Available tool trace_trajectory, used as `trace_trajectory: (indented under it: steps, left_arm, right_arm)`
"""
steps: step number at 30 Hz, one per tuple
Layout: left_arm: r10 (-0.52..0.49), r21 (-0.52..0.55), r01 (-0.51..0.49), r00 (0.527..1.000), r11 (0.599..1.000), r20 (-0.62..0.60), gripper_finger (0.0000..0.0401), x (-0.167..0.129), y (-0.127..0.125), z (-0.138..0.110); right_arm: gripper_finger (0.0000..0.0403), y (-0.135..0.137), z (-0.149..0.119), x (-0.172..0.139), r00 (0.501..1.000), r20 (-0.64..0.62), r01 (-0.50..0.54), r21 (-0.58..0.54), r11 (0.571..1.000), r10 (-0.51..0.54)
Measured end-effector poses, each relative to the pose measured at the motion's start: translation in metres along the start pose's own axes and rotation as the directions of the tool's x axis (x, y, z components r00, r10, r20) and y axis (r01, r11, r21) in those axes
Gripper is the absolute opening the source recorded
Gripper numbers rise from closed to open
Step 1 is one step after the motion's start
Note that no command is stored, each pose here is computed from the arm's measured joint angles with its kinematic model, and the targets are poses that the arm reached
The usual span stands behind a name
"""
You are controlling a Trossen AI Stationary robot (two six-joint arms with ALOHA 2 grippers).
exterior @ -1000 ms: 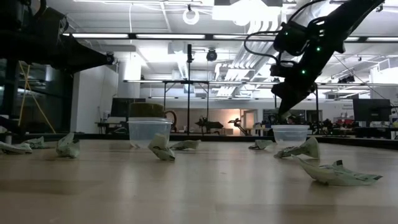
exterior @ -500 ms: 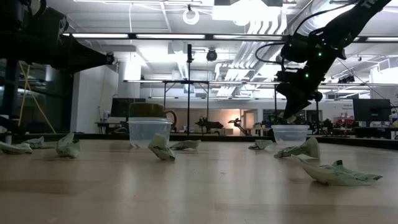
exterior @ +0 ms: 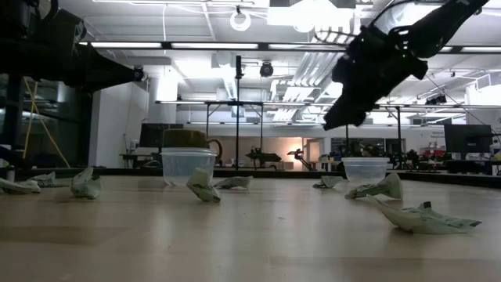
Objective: Pick and place Stevia / Truvia into bins
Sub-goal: Put the white stevia packet into the right transparent container
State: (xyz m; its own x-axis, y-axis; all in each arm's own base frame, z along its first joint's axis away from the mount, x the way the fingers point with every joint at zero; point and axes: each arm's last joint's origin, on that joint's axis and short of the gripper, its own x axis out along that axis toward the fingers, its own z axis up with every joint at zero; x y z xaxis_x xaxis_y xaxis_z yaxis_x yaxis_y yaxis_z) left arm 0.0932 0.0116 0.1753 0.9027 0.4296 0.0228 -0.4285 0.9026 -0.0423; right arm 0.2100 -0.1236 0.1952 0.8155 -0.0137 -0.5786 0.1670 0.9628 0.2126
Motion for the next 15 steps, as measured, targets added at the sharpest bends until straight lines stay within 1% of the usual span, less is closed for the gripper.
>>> trace_trajectory:
  steps: [1,2,4,6,10,15]
  left_arm:
    - [0.0,0.0,0.0,1.0,1.0,0.0,0.0145,0.0,0.0,0.0]
    - [0.0,0.0,0.0,1.0,1.0,0.0,0.0145,0.0,0.0,0.0]
    - [0.0,0.0,0.0,1.0,1.0,0.0,0.0145,0.0,0.0,0.0]
    - [0.0,0.0,0.0,1.0,1.0,0.0,0.0145,0.0,0.0,0.0]
    - [0.0,0.0,0.0,1.0,1.0,0.0,0.0145,0.0,0.0,0.0]
    - [0.0,0.0,0.0,1.0,1.0,0.0,0.0145,0.0,0.0,0.0]
  right_arm:
    - [0.0225,0.011,-0.002,0.005,0.999,-0.016,-0.031,-0.056,0.998,0.03]
    - [0.0231,0.02,-0.006,0.01,0.999,-0.038,-0.039,-0.106,0.994,0.035]
    - [0.0241,0.037,-0.01,0.019,0.997,-0.071,-0.011,-0.199,0.98,-0.003]
    - [0.025,0.049,-0.013,0.026,0.994,-0.093,0.024,-0.253,0.967,-0.049]
    - [0.0256,0.065,-0.021,0.043,0.989,-0.135,0.019,-0.306,0.952,-0.063]
    - [0.0255,0.064,-0.04,0.067,0.962,-0.23,0.061,-0.337,0.94,-0.145]
